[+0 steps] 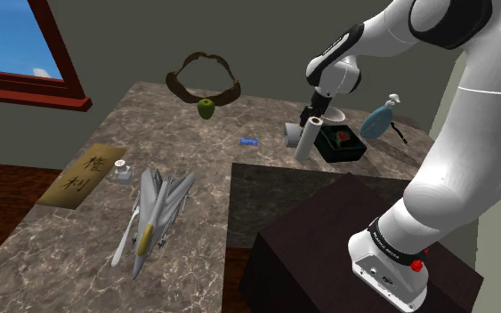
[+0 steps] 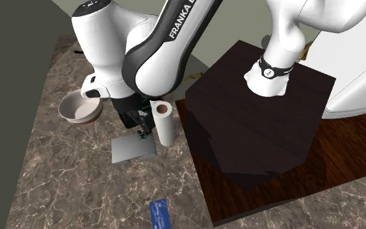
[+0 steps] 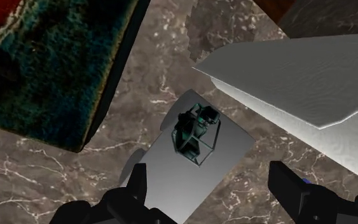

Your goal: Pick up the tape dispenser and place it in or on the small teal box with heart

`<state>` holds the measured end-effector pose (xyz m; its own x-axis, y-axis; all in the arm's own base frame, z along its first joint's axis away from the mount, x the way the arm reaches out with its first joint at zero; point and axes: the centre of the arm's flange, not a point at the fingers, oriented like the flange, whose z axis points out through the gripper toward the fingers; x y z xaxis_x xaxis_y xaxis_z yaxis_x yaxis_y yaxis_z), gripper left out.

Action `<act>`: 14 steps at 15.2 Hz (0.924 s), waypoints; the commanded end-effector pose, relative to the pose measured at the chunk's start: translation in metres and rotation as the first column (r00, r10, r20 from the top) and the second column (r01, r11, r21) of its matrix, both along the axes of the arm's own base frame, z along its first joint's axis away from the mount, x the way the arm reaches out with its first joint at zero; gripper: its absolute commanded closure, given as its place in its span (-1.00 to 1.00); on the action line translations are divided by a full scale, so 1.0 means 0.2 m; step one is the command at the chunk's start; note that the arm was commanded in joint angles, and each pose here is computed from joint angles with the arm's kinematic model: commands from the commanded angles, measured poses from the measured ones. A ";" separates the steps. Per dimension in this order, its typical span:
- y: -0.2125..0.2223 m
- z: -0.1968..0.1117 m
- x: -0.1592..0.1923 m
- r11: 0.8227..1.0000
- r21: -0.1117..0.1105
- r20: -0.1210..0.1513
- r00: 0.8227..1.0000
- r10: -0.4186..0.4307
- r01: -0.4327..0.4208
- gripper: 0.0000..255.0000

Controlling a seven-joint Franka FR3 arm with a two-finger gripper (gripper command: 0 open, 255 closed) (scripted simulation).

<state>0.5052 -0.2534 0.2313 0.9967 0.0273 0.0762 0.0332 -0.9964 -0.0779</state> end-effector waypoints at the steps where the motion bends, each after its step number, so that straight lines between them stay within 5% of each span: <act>1: -0.01 -0.08 0.01 1.000 0.000 0.000 1.000 0.001 -0.001 -1.00; 7: 0.00 -0.22 0.02 1.000 0.000 0.000 1.000 0.001 -0.001 -1.00; 14: 0.00 -0.22 0.02 1.000 0.000 0.000 1.000 0.001 -0.001 -1.00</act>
<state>0.5095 -0.2535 0.1870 0.9967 0.0283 0.0763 0.0343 -0.9964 -0.0777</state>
